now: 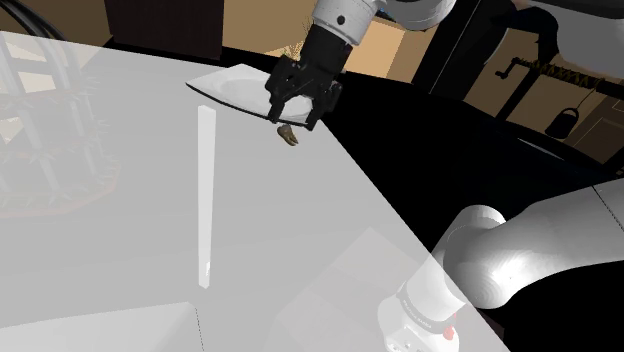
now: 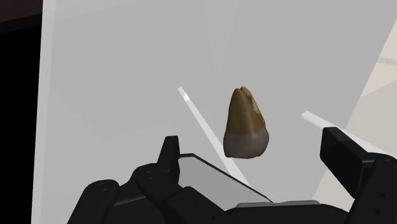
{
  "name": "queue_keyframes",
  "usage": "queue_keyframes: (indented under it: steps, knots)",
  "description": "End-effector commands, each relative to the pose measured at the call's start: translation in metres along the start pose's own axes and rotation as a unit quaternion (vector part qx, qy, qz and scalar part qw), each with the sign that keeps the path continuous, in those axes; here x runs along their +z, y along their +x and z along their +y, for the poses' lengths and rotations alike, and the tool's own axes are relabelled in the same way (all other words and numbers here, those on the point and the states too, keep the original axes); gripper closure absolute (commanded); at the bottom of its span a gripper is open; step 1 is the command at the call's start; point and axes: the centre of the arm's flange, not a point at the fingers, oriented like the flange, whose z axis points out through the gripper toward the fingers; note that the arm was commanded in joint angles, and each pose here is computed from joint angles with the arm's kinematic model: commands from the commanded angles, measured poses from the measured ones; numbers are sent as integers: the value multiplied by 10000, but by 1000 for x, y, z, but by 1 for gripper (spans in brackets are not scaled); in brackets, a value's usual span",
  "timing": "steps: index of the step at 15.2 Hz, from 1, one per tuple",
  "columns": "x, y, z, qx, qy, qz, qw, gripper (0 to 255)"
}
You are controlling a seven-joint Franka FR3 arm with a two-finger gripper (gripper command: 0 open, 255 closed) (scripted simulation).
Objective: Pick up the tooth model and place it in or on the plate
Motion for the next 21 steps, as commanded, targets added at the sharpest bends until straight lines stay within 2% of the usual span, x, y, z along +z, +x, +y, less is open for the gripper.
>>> queue_keyframes:
  steps: [1,9,10,19,21]
  knots:
    - [14,0,0,1,4,3,10000,0]
    - [14,0,0,1,4,3,10000,0]
    - [14,0,0,1,4,3,10000,255]
    - [14,0,0,1,4,3,10000,255]
    - [4,1,-2,1,4,3,10000,255]
